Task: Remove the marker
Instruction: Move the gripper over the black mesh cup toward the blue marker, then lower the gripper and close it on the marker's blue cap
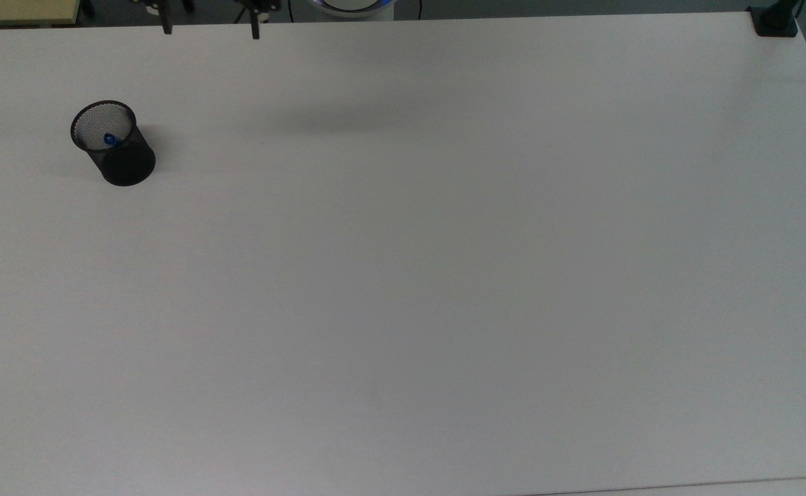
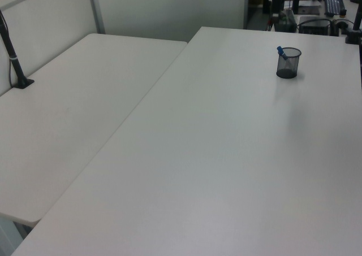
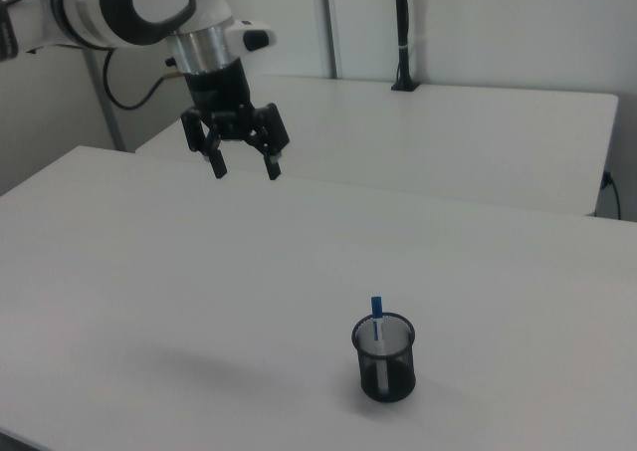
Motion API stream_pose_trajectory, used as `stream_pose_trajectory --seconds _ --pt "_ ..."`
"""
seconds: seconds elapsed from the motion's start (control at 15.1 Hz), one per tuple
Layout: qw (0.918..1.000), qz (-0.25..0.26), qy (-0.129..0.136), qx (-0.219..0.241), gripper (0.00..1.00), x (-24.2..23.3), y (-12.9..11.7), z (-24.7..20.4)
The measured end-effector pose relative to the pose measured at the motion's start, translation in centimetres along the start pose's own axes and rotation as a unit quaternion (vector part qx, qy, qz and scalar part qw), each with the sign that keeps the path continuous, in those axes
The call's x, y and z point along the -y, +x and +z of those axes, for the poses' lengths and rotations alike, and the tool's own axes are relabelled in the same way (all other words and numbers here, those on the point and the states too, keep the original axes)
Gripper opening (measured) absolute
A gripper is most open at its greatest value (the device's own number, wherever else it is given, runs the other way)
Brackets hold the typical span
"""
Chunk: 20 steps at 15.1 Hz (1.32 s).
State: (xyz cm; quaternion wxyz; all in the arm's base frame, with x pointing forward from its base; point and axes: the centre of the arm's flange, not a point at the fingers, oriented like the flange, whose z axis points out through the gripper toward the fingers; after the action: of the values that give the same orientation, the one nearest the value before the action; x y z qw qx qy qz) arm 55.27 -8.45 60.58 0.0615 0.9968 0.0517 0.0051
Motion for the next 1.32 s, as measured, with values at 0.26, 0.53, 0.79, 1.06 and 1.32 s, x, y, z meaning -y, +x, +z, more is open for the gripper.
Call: stream_pose_trajectory --seconds 0.26,0.53,0.79,1.06,1.32 --pt "0.9992 -0.034 -0.011 0.017 1.0 -5.7 -2.0 0.8" --pt "0.9989 -0.028 -0.027 0.026 1.0 -11.2 -3.9 4.3" --pt "0.9989 -0.009 -0.044 -0.011 1.0 -14.7 -4.3 12.3" --pt "0.9996 -0.002 -0.026 -0.006 0.95 -14.6 -3.2 17.4" --pt "0.9986 0.031 0.016 -0.041 0.75 -14.3 -2.3 18.3"
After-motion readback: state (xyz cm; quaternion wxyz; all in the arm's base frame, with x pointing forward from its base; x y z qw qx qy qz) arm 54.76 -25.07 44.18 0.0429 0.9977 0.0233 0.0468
